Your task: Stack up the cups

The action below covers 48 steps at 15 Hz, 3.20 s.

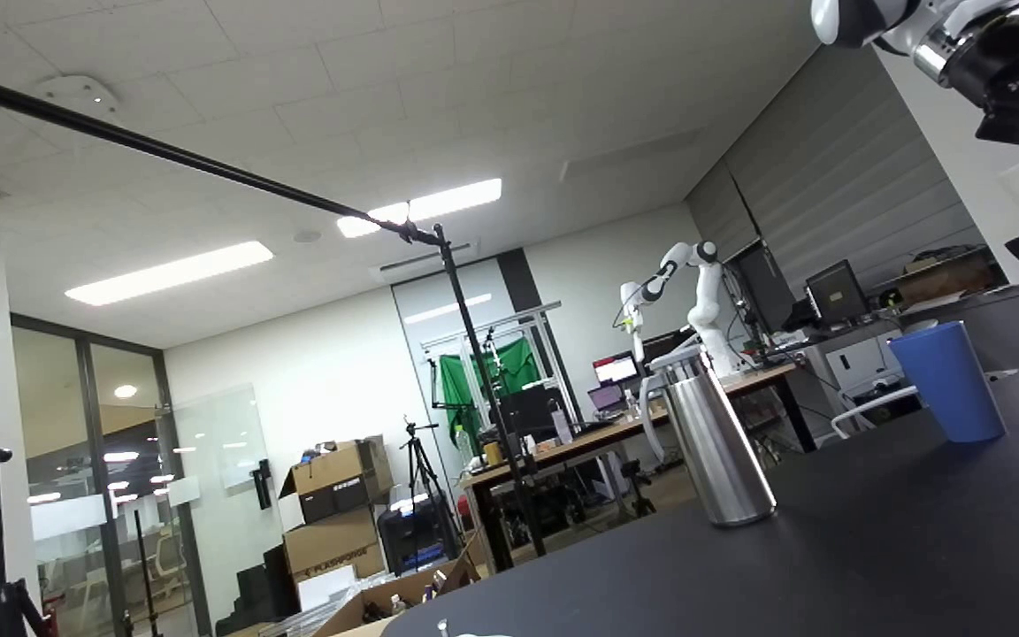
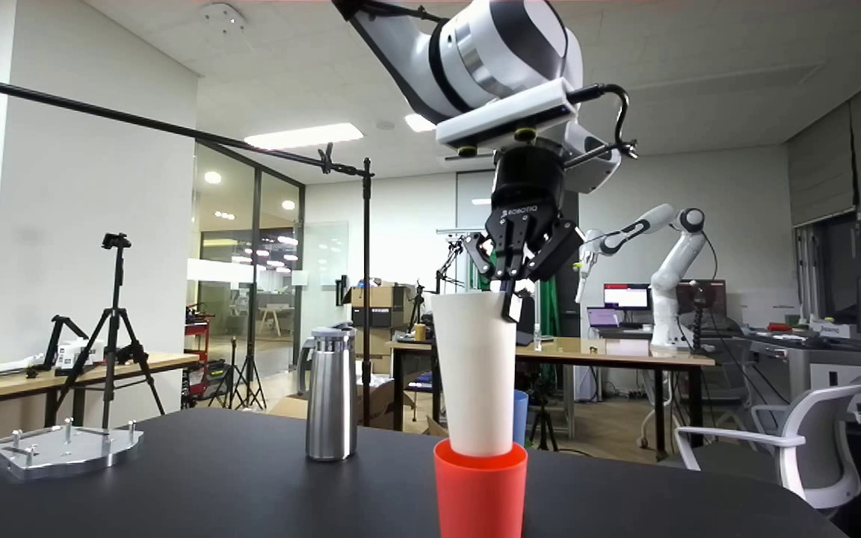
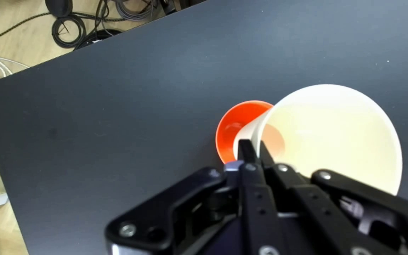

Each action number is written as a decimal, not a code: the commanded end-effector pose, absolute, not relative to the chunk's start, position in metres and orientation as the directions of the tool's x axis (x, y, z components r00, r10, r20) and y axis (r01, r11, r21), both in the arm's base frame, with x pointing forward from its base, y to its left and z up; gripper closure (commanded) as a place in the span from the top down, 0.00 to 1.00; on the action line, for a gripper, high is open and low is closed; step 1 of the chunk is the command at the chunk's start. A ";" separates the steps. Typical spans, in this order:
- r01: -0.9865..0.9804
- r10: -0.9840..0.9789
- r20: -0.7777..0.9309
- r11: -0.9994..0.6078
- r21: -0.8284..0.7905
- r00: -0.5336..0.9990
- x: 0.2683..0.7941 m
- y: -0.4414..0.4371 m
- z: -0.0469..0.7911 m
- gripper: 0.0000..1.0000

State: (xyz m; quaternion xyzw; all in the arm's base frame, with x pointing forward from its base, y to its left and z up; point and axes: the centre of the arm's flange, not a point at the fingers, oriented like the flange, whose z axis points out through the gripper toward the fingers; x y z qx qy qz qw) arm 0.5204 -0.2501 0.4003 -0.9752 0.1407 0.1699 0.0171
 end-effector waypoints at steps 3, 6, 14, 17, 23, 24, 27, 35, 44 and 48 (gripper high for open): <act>-0.298 -0.290 -0.327 -0.954 0.025 0.900 0.509 -0.255 0.415 0.01; -0.310 -0.298 -0.339 -0.951 0.022 0.892 0.507 -0.259 0.407 0.01; -0.318 -0.306 -0.377 -0.947 0.032 0.874 0.506 -0.262 0.364 0.01; -0.318 -0.310 -0.374 -0.947 0.043 0.874 0.508 -0.263 0.347 0.01; -0.307 -0.302 -0.362 -0.951 0.046 0.882 0.509 -0.262 0.329 0.01; -0.307 -0.301 -0.359 -0.951 0.042 0.883 0.509 -0.261 0.328 0.01; -0.305 -0.295 -0.357 -0.952 0.031 0.886 0.510 -0.257 0.328 0.32; -0.292 -0.284 -0.318 -0.956 0.023 0.905 0.518 -0.251 0.345 0.87; -0.234 -0.233 -0.118 -0.972 0.006 0.965 0.602 -0.227 0.365 1.00; -0.220 -0.221 -0.042 -0.975 0.029 0.974 0.651 -0.218 0.363 1.00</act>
